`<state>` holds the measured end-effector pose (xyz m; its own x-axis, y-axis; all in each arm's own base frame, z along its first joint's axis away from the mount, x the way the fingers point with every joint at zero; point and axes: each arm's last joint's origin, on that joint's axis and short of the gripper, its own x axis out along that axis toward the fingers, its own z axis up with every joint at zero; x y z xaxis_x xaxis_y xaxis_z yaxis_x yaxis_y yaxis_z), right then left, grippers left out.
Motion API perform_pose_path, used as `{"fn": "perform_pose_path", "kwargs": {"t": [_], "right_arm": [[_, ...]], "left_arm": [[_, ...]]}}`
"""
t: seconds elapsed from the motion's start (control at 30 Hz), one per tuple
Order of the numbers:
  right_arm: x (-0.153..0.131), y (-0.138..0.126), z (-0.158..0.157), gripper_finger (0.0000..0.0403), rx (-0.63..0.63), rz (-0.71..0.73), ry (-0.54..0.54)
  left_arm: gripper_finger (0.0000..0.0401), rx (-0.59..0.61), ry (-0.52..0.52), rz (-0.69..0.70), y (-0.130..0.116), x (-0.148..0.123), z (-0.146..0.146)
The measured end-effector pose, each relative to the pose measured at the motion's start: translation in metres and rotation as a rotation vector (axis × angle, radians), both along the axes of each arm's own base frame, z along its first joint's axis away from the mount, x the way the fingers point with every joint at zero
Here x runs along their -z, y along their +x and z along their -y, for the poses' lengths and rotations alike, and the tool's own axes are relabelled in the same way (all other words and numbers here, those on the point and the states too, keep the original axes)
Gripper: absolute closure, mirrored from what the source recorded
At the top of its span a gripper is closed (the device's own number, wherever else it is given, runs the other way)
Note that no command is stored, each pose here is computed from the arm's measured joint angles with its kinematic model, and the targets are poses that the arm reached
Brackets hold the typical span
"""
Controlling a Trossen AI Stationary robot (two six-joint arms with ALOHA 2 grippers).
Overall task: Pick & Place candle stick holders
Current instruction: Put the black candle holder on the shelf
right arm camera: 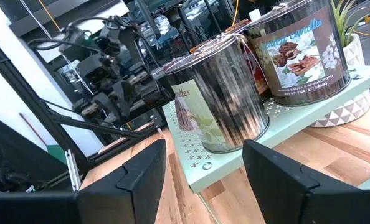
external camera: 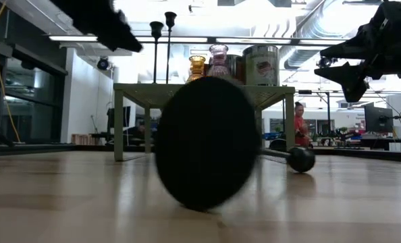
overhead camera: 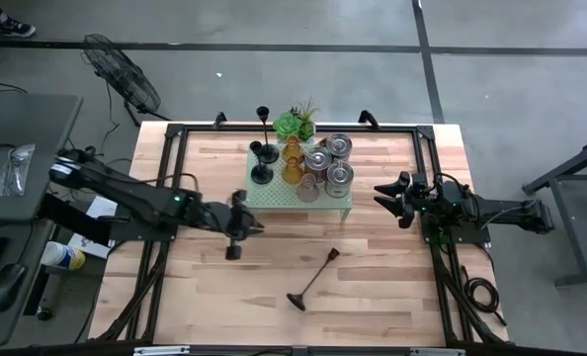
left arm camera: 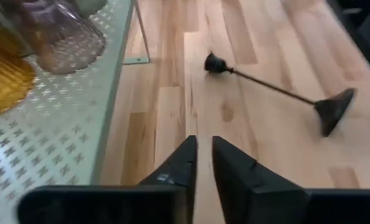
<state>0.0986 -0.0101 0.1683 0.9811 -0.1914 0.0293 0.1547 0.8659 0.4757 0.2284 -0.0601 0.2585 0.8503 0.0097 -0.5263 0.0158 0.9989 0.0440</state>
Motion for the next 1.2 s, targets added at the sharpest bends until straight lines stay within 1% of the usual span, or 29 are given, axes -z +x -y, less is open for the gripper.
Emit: {"fn": "perform_pose_path", "kwargs": {"t": [0.03,0.13,0.2,0.33,0.37,0.43,0.5,0.6,0.7,0.77,0.83,0.9,1.0,1.13,1.2], "right_arm": [[0.000,0.000,0.000,0.0197,0.000,0.000,0.000],[0.000,0.000,0.000,0.0197,0.000,0.000,0.000],[0.000,0.000,0.000,0.0197,0.000,0.000,0.000],[0.000,0.000,0.000,0.0197,0.000,0.000,0.000],[0.000,0.000,0.000,0.0197,0.000,0.000,0.000],[0.000,0.000,0.000,0.0197,0.000,0.000,0.000],[0.000,0.000,0.000,0.0197,0.000,0.001,0.000],[0.000,0.000,0.000,0.0197,0.000,0.000,0.000],[0.000,0.000,0.000,0.0197,0.000,0.000,0.000],[0.000,0.000,0.000,0.0197,0.000,0.000,0.000],[0.000,0.000,0.000,0.0197,0.000,0.000,0.000],[0.000,0.000,0.000,0.0197,0.001,-0.001,0.000],[0.000,0.000,0.000,0.0197,-0.002,0.003,0.000],[0.000,0.001,0.000,0.0197,-0.003,-0.005,0.000],[0.001,0.001,0.000,0.0197,-0.003,-0.014,0.001]], "left_arm": [[0.0347,-0.012,0.004,-0.010,0.007,0.001,0.002],[0.0298,-0.100,-0.008,-0.015,0.030,0.001,0.006],[0.0265,-0.152,-0.033,-0.031,0.046,0.000,0.007],[0.0218,-0.285,-0.234,-0.074,0.082,-0.005,0.008],[0.0211,-0.309,-0.273,-0.092,0.092,-0.005,0.009],[0.0200,-0.337,-0.317,-0.138,0.109,-0.003,0.012],[0.0193,-0.362,-0.337,-0.181,0.125,-0.002,0.017],[0.0190,-0.342,-0.397,-0.230,0.147,-0.004,0.024],[0.0189,-0.321,-0.487,-0.261,0.167,-0.009,0.031],[0.0189,-0.347,-0.544,-0.314,0.175,-0.009,0.035],[0.0189,-0.377,-0.618,-0.337,0.186,-0.009,0.038],[0.0189,-0.423,-0.654,-0.393,0.194,-0.003,0.041],[0.0189,-0.449,-0.732,-0.440,0.210,0.005,0.046],[0.0189,-0.423,-0.849,-0.477,0.230,0.010,0.054],[0.0189,-0.414,-0.868,-0.503,0.236,0.016,0.060]]}}
